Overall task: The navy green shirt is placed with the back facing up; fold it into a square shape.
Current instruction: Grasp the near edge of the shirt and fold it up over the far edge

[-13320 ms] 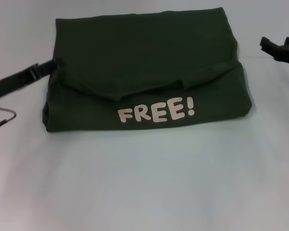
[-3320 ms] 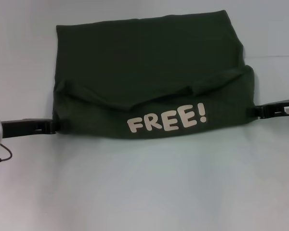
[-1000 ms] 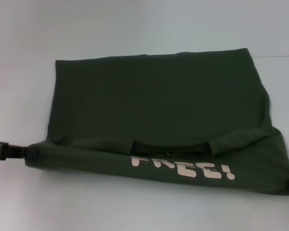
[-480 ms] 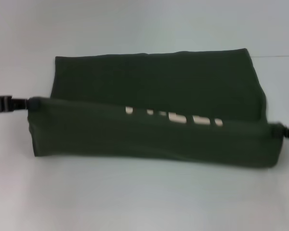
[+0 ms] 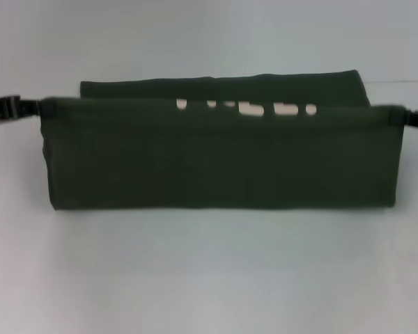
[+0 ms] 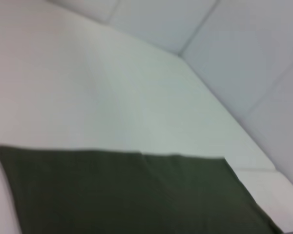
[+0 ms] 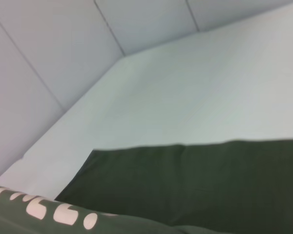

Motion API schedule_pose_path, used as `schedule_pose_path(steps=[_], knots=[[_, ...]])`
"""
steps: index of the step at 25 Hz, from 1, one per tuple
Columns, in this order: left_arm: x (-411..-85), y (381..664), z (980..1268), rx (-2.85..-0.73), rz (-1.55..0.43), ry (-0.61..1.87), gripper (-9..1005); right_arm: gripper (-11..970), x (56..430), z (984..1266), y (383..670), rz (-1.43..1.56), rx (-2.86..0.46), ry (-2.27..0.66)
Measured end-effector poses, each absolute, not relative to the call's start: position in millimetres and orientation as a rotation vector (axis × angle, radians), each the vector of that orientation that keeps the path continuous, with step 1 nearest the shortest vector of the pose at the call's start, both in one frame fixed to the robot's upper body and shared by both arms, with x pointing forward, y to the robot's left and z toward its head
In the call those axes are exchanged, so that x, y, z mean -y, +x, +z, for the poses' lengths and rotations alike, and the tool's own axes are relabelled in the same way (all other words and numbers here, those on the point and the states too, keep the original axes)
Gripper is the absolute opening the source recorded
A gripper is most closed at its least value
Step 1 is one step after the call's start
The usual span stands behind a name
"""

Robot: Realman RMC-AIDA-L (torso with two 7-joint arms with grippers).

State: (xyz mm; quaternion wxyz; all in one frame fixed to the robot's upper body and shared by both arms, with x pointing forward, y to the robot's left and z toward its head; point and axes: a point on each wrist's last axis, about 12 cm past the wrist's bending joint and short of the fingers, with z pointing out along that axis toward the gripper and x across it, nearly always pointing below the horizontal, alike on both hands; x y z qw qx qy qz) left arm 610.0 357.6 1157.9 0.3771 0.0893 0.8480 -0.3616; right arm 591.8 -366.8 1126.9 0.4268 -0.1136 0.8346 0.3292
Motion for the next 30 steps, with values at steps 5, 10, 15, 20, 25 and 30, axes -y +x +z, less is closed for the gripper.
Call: schedule_pose_path(steps=[5,10,15,20,25,30], knots=[[-354.6,618.0,1158.4,-2.104,-0.917,0.18,32,63,362.8,1130.4,605.1,0.773,-2.042,-0.239],[-348.6,625.1,1153.9,-2.051,-0.89,0.146,32,63,352.7,1130.9,618.5,0.719,-2.002,-0.203],[-335.7,636.5,1145.3,-2.012,-0.823,0.133,31,63,336.8,1132.0,635.0,0.641,-1.967,-0.195],[-319.7,646.4,1137.2,-1.97,-0.742,0.126,31,63,319.1,1131.7,652.3,0.536,-1.965,-0.189],[-304.7,654.4,1131.8,-1.935,-0.682,0.12,32,62,303.9,1130.0,663.6,0.454,-1.949,-0.187],[-294.1,660.5,1126.3,-1.908,-0.619,0.11,32,62,292.8,1127.6,672.1,0.393,-1.932,-0.179]])
